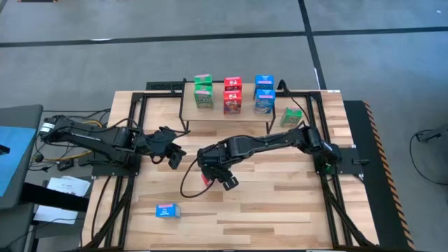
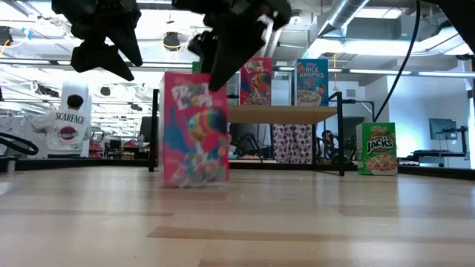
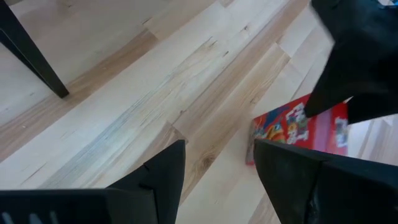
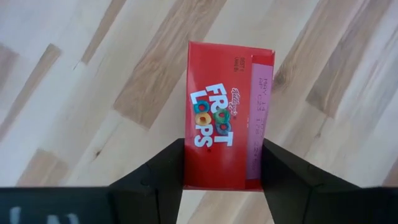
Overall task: Stack cereal on shelf
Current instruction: Put the red cereal box on the shelf aligned with the other red cereal boxes
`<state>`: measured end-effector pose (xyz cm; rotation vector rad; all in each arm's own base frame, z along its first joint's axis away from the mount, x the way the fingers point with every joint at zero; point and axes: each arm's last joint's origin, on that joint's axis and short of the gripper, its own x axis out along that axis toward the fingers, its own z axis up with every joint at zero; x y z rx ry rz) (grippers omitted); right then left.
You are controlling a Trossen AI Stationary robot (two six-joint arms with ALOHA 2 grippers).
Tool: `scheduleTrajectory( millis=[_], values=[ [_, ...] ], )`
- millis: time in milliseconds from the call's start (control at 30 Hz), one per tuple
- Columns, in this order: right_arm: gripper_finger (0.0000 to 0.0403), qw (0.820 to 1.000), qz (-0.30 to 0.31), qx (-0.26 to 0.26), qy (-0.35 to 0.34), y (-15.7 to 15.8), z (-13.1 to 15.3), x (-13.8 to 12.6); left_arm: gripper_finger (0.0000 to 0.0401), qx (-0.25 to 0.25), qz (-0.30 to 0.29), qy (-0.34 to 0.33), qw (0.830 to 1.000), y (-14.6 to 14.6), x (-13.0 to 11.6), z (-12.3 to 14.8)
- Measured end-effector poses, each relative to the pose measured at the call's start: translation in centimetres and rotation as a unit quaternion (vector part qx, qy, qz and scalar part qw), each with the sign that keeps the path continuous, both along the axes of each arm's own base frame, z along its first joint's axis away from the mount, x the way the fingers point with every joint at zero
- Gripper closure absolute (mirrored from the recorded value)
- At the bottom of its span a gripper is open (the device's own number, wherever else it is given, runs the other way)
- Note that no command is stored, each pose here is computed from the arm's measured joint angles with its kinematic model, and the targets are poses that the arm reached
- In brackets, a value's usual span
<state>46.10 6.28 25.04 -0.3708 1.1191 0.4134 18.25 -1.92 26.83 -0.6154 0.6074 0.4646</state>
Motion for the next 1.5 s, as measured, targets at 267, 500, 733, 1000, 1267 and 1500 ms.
scheduleTrajectory(
  millis=[267, 500, 733, 1000, 1267, 1500],
  values=[
    [0.0199, 1.0, -0.03, 0.009, 0.0, -1.0, 3.8, -0.5, 0.0222, 0.0, 0.0, 0.0, 1.0, 0.0, 0.0, 0.0],
    [0.0199, 0.998, -0.055, 0.009, 0.003, -3.1, 6.9, -1.3, 0.0222, 0.001, 0.0, 0.004, 1.0, 0.0, -0.1, -0.1],
    [0.0199, 0.995, -0.095, 0.009, 0.018, -6.2, 8.8, -3.0, 0.0222, 0.005, -0.003, 0.005, 1.0, 0.0, -0.1, -0.1],
    [0.0199, 0.986, -0.164, -0.021, 0.022, -10.5, 10.7, -5.0, 0.0222, 0.005, -0.003, 0.006, 1.0, 0.0, -0.1, -0.1],
    [0.0199, 0.975, -0.22, -0.041, -0.007, -14.4, 13.3, -7.6, 0.0222, 0.005, -0.003, 0.005, 1.0, 0.0, -0.1, -0.1],
    [0.0199, 0.967, -0.247, -0.044, -0.029, -16.5, 15.2, -9.8, 0.0222, 0.005, -0.003, 0.005, 1.0, 0.0, -0.1, -0.1]
  ],
)
